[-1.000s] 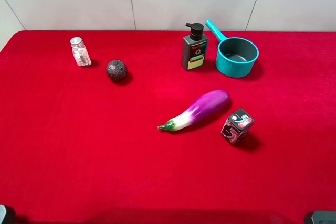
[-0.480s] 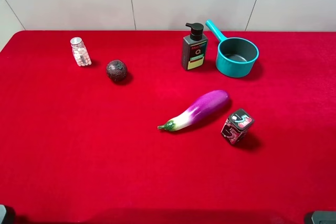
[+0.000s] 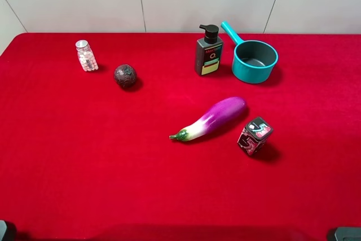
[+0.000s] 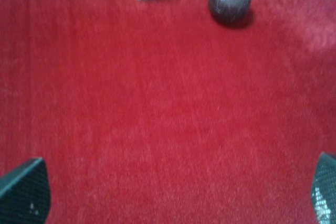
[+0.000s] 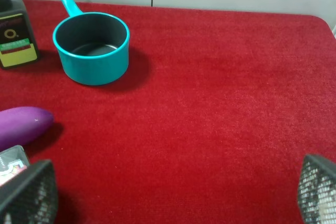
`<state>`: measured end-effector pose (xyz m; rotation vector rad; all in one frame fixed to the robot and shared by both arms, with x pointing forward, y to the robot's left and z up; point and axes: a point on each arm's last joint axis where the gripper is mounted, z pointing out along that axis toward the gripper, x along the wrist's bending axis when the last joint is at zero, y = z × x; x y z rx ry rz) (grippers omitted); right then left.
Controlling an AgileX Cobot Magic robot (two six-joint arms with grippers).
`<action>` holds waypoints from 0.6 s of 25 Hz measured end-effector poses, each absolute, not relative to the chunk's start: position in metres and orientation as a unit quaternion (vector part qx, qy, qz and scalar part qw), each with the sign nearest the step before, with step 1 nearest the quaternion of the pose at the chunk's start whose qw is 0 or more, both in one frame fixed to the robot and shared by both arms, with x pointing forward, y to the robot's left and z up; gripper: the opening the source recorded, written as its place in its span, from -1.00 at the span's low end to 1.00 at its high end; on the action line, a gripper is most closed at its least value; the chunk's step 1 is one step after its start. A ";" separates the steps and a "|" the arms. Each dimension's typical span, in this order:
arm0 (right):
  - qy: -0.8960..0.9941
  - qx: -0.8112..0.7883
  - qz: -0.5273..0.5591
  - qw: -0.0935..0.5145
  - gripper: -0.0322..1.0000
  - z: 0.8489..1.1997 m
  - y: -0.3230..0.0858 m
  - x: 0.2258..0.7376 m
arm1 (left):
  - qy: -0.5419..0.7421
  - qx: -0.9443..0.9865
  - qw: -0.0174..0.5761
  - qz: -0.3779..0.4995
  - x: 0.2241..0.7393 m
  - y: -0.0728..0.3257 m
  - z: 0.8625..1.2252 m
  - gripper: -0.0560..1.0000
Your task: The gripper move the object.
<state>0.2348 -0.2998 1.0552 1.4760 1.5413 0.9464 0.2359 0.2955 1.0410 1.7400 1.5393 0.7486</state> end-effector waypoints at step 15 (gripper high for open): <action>0.607 0.581 0.373 0.393 0.41 1.055 -0.300 0.235 | 0.584 0.662 0.359 0.303 0.229 0.296 1.041 0.98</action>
